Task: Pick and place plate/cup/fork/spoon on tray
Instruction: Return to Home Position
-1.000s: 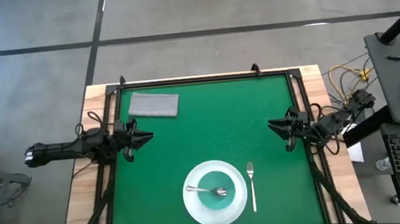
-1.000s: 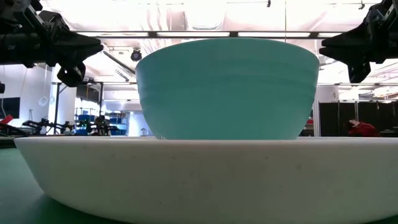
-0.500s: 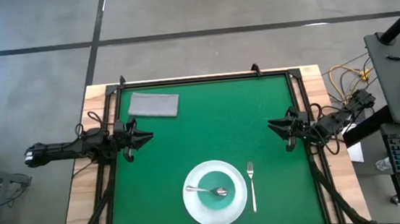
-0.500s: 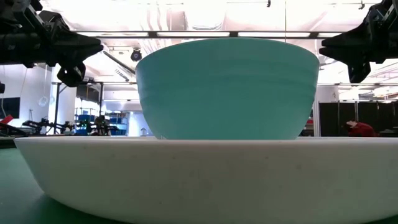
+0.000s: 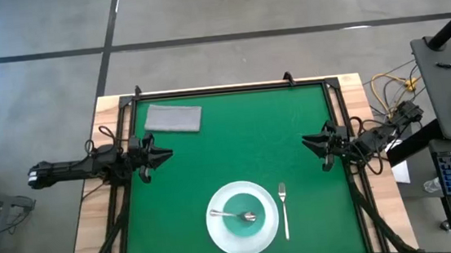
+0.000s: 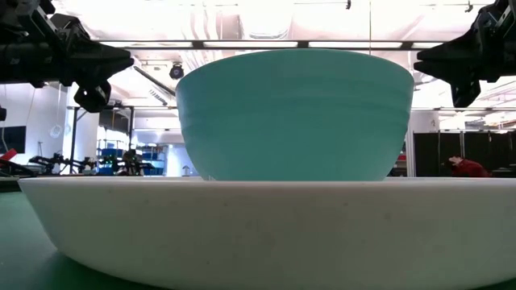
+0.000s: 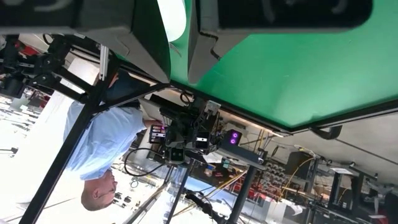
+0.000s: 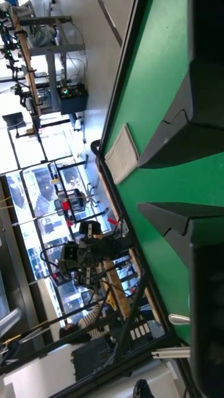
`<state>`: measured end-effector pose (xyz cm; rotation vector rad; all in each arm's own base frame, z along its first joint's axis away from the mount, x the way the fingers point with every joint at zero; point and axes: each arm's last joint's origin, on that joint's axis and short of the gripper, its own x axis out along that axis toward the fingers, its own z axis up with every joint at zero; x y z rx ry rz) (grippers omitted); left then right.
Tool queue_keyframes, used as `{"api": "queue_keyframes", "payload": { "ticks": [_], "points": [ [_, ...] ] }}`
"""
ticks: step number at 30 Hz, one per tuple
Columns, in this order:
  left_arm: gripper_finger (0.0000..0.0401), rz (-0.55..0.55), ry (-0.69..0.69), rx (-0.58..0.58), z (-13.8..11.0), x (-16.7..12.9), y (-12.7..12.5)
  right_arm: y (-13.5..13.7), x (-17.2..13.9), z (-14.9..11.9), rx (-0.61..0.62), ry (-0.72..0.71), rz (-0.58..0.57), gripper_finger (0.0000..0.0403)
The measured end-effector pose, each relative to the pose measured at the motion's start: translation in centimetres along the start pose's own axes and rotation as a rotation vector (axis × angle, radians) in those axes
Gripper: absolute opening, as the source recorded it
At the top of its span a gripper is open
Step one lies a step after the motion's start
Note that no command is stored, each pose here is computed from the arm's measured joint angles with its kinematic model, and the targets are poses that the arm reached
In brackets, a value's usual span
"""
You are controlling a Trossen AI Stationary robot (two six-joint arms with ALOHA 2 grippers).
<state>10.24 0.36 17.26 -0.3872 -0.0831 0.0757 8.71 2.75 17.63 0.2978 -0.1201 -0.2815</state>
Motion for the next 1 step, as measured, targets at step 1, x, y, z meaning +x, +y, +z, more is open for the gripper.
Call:
{"api": "queue_keyframes", "payload": {
  "ticks": [1],
  "points": [
    [0.0041,0.0,0.0,0.0,0.0,0.0,0.0,0.0,0.0,0.0,0.0,0.0,0.0,0.0091]
  ]
}}
